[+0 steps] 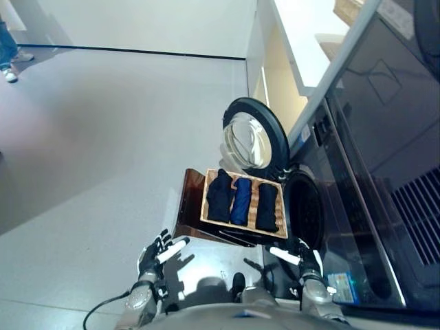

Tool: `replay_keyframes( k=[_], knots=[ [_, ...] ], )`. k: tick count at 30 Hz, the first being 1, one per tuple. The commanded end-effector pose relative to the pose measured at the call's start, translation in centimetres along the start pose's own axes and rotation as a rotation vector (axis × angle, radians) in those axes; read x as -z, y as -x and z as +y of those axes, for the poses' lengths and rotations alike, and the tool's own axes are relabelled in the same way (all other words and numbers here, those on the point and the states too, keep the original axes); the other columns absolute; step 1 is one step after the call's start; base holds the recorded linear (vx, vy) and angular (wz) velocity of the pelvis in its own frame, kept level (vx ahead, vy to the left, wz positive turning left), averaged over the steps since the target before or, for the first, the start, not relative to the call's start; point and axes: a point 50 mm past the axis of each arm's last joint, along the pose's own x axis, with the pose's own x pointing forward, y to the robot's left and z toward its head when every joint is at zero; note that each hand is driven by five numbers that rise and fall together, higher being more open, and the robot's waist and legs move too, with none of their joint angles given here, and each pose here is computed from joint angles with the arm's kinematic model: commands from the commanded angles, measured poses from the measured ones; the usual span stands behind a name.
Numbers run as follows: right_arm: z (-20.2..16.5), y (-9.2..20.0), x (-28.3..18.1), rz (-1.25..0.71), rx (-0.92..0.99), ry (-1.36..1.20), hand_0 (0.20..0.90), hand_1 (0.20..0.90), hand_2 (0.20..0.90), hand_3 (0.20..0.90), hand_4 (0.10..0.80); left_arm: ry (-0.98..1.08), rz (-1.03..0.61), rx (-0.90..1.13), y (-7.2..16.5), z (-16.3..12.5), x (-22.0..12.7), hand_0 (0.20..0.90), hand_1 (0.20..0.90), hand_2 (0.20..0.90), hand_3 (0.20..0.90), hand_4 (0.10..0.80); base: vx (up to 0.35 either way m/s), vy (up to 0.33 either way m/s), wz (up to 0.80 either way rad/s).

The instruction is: Pick up the clothes and place them into the washing machine

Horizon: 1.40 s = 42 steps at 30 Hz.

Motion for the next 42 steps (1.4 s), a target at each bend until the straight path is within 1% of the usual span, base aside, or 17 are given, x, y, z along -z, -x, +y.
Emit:
replay_keyframes(
  k=[1,3,6,8,10,14,18,22,24,27,33,37,42],
  knots=[
    [-0.7,-0.8,-3.3,-0.148,0.062,-0.068,0.9,0.9,0.9,0.9,0.8,0.011,-0.218,0.061,-0.8,-1.5,-4.6,0.9,0.9,0.9,0.9,0.8,0.145,-0.139,0.17],
    [-1.0,-0.8,-3.2,-0.145,0.069,-0.078,0.9,0.9,0.9,0.9,0.8,0.012,-0.218,0.06,-0.9,-1.6,-4.7,0.9,0.9,0.9,0.9,0.8,0.17,-0.203,0.09],
    [-1.8,-1.1,-3.6,-0.155,0.104,-0.084,0.9,0.9,0.9,0.9,0.8,0.005,-0.243,0.097,-1.2,-2.3,-5.7,0.9,0.9,0.9,0.9,0.8,0.098,-0.231,0.21],
    [-2.0,-1.3,-4.1,-0.163,0.128,-0.086,0.9,0.9,0.9,0.9,0.8,0.005,-0.233,0.106,-1.3,-2.6,-5.5,0.9,0.9,0.9,0.9,0.8,0.141,-0.07,0.15],
    [-2.0,-1.4,-4.6,-0.182,0.129,-0.095,0.9,0.9,0.9,0.9,0.8,0.008,-0.215,0.077,-1.3,-2.1,-5.0,0.9,0.9,0.9,0.9,0.8,0.242,0.045,0.17],
    [-1.7,-1.4,-4.8,-0.193,0.124,-0.074,0.9,0.9,0.9,0.9,0.8,0.036,-0.179,0.019,-1.0,-0.9,-3.9,0.9,0.9,0.9,0.9,0.8,0.372,0.187,-0.19],
    [-1.2,-1.4,-5.3,-0.211,0.109,-0.082,0.9,0.9,0.9,0.9,0.8,0.045,-0.18,0.01,-1.0,-0.7,-3.9,0.9,0.9,0.9,0.9,0.8,0.3,0.189,-0.54],
    [-0.3,-1.6,-5.6,-0.203,0.089,-0.102,0.9,0.9,0.9,0.9,0.8,0.035,-0.223,0.0,-1.3,-0.4,-5.2,0.9,0.9,0.9,0.9,0.8,0.216,0.205,-1.08],
    [1.3,-1.6,-7.2,-0.244,0.033,-0.099,0.9,0.9,0.9,0.9,0.8,0.068,-0.269,-0.052,-1.6,0.5,-6.5,0.9,0.9,0.9,0.9,0.8,0.17,0.166,-0.77],
    [1.9,-1.7,-7.8,-0.253,0.015,-0.097,0.9,0.9,0.9,0.9,0.8,0.075,-0.295,-0.07,-1.8,0.8,-7.3,0.9,0.9,0.9,0.9,0.8,0.11,0.111,-0.56],
    [1.6,-1.7,-8.1,-0.266,0.021,-0.092,0.9,0.9,0.9,0.9,0.8,0.1,-0.265,-0.091,-1.8,1.1,-6.6,0.9,0.9,0.9,0.9,0.8,0.087,0.038,-0.03],
    [0.6,-1.6,-8.4,-0.293,0.054,-0.117,0.9,0.9,0.9,0.9,0.8,0.096,-0.239,-0.051,-1.6,0.2,-5.8,0.9,0.9,0.9,0.9,0.8,0.087,0.084,0.25],
    [1.4,-1.7,-9.2,-0.302,0.037,-0.126,0.9,0.9,0.9,0.9,0.8,0.084,-0.246,-0.036,-1.8,-0.2,-6.3,0.9,0.9,0.9,0.9,0.8,0.044,0.195,0.16]
  ],
)
